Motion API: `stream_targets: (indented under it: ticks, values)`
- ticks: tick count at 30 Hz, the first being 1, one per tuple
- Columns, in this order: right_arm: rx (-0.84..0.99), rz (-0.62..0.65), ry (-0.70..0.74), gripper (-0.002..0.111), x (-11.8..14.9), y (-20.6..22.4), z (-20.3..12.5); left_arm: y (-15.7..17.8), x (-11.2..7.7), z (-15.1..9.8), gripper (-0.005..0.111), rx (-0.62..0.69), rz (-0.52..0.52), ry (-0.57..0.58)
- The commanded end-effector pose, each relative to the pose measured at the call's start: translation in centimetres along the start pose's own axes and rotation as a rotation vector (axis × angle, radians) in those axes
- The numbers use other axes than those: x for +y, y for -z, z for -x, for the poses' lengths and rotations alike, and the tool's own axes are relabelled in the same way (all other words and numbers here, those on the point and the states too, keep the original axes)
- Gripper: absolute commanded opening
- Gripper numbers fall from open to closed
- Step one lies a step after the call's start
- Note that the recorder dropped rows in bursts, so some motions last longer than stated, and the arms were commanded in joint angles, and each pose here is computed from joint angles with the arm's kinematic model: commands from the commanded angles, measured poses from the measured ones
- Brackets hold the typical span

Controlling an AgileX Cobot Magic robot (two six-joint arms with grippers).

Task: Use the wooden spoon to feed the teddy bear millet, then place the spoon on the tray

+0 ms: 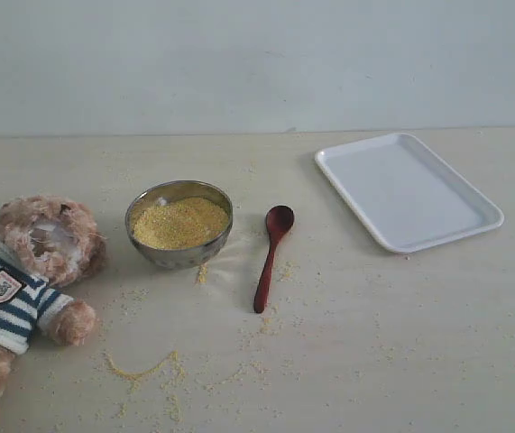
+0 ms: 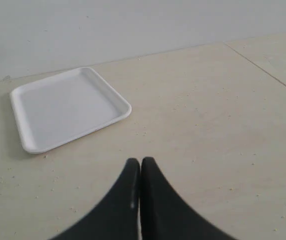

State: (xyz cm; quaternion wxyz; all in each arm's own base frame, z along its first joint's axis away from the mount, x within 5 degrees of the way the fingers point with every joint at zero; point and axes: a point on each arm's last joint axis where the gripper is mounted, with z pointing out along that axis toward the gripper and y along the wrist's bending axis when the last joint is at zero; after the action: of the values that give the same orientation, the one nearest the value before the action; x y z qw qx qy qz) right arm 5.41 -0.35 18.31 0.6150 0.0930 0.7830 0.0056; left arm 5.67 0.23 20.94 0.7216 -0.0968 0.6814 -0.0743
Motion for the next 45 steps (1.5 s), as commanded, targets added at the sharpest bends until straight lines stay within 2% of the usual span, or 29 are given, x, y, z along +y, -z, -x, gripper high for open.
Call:
stream_targets:
  ticks: [1,4,6,9,10,12,14,16,19,22,25,28,30,32,33,35,37,40,42,45]
  values:
    - [-0.013,0.003,0.001,0.0,0.0,0.0,0.1,0.5,-0.9,2.7,0.005,-0.296,-0.094,0.001]
    - [-0.013,0.003,0.001,0.0,0.0,0.0,0.1,2.0,-1.7,5.5,0.005,-0.651,-0.181,-0.056]
    - [-0.013,0.003,0.001,0.0,0.0,0.0,0.1,3.1,-1.6,7.3,0.005,-0.819,-0.158,-0.032]
    - [-0.013,0.003,0.001,0.0,0.0,0.0,0.1,3.4,-0.4,9.6,0.005,-0.803,0.0,0.119]
    - [-0.013,0.003,0.001,0.0,0.0,0.0,0.1,3.3,-0.1,10.2,0.005,-0.774,0.06,0.129]
    - [-0.013,0.003,0.001,0.0,0.0,0.0,0.1,2.0,0.3,11.2,0.005,-0.631,0.198,0.035]
    - [-0.013,0.003,0.001,0.0,0.0,0.0,0.1,-0.1,0.3,11.5,0.005,-0.454,0.263,-0.064]
    - [-0.013,0.003,0.001,0.0,0.0,0.0,0.1,-3.0,0.2,11.2,0.005,-0.262,0.289,-0.119]
    - [-0.013,0.003,0.001,0.0,0.0,0.0,0.1,-7.4,-0.2,10.3,0.005,-0.009,0.264,-0.167]
    - [-0.013,0.003,0.001,0.0,0.0,0.0,0.1,-11.4,-1.1,9.0,0.005,0.204,0.154,-0.213]
    - [-0.013,0.003,0.001,0.0,0.0,0.0,0.1,-14.6,-1.9,7.5,0.005,0.356,0.029,-0.213]
    - [-0.013,0.003,0.001,0.0,0.0,0.0,0.1,-16.6,-2.4,6.3,0.005,0.489,-0.133,-0.192]
    - [-0.013,0.003,0.001,0.0,0.0,0.0,0.1,-17.1,-2.8,5.2,0.005,0.636,-0.303,-0.172]
    - [-0.013,0.003,0.001,0.0,0.0,0.0,0.1,-17.4,-2.6,4.4,0.005,0.764,-0.378,-0.143]
    - [-0.013,0.003,0.001,0.0,0.0,0.0,0.1,-17.7,-2.4,4.2,0.005,0.828,-0.373,-0.077]
    - [-0.013,0.003,0.001,0.0,0.0,0.0,0.1,-18.3,-1.4,3.7,0.005,0.932,-0.284,0.022]
    - [-0.013,0.003,0.001,0.0,0.0,0.0,0.1,-18.4,0.1,3.2,0.005,1.047,-0.17,0.007]
    - [-0.013,0.003,0.001,0.0,0.0,0.0,0.1,-18.3,1.8,3.1,0.005,1.121,0.001,-0.032]
    - [-0.013,0.003,0.001,0.0,0.0,0.0,0.1,-18.4,2.3,3.1,0.005,1.109,0.044,-0.07]
    - [-0.013,0.003,0.001,0.0,0.0,0.0,0.1,-18.4,2.4,3.1,0.005,1.111,0.034,-0.113]
